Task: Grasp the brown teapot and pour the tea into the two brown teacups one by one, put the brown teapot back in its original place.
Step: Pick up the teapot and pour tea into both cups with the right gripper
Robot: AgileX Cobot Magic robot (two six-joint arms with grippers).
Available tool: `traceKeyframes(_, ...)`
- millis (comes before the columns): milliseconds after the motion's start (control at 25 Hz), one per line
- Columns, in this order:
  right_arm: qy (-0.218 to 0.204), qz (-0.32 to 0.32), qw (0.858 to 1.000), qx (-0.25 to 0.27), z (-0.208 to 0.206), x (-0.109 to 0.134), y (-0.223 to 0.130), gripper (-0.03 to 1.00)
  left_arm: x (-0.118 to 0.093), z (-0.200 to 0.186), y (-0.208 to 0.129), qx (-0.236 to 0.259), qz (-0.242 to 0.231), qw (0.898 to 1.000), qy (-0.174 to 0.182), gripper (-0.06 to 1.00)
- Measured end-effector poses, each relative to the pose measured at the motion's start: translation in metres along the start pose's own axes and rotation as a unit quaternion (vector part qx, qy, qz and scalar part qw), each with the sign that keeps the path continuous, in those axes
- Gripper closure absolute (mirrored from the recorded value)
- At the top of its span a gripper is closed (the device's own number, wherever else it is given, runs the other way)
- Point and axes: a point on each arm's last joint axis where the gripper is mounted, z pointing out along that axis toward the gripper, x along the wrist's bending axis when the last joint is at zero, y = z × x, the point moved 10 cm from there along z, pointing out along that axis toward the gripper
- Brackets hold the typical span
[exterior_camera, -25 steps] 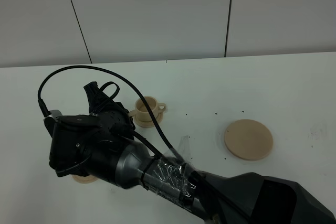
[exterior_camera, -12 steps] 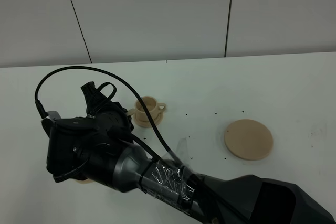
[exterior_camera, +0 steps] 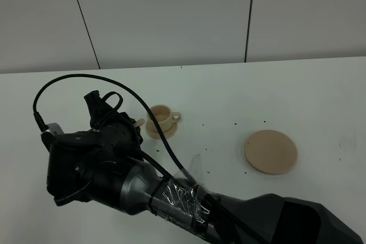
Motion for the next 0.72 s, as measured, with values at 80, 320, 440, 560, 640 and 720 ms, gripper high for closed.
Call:
traceKeyframes(80,-0.002,0.000,1.000,0.001,-0.0008,-0.0004,0.0004,0.87,0.0000,0.0000,0.0000,0.000,0.000,1.000,0.000,0.71)
traceKeyframes(320,-0.007,0.003,1.000,0.002,-0.0039,-0.0042,-0.0026,0.87,0.0000,0.0000,0.0000,0.000,0.000,1.000,0.000,0.71)
traceKeyframes(440,-0.011,0.003,1.000,0.005,-0.0047,-0.0058,-0.0036,0.87,0.0000,0.0000,0.0000,0.000,0.000,1.000,0.000,0.71)
traceKeyframes(560,-0.011,0.003,1.000,0.005,-0.0050,-0.0057,-0.0032,0.87,0.0000,0.0000,0.0000,0.000,0.000,1.000,0.000,0.71)
traceKeyframes(640,-0.010,0.003,1.000,0.005,-0.0050,-0.0056,-0.0031,0.87,0.0000,0.0000,0.0000,0.000,0.000,1.000,0.000,0.71)
traceKeyframes(720,-0.010,0.003,1.000,0.005,-0.0050,-0.0056,-0.0031,0.87,0.0000,0.0000,0.0000,0.000,0.000,1.000,0.000,0.71)
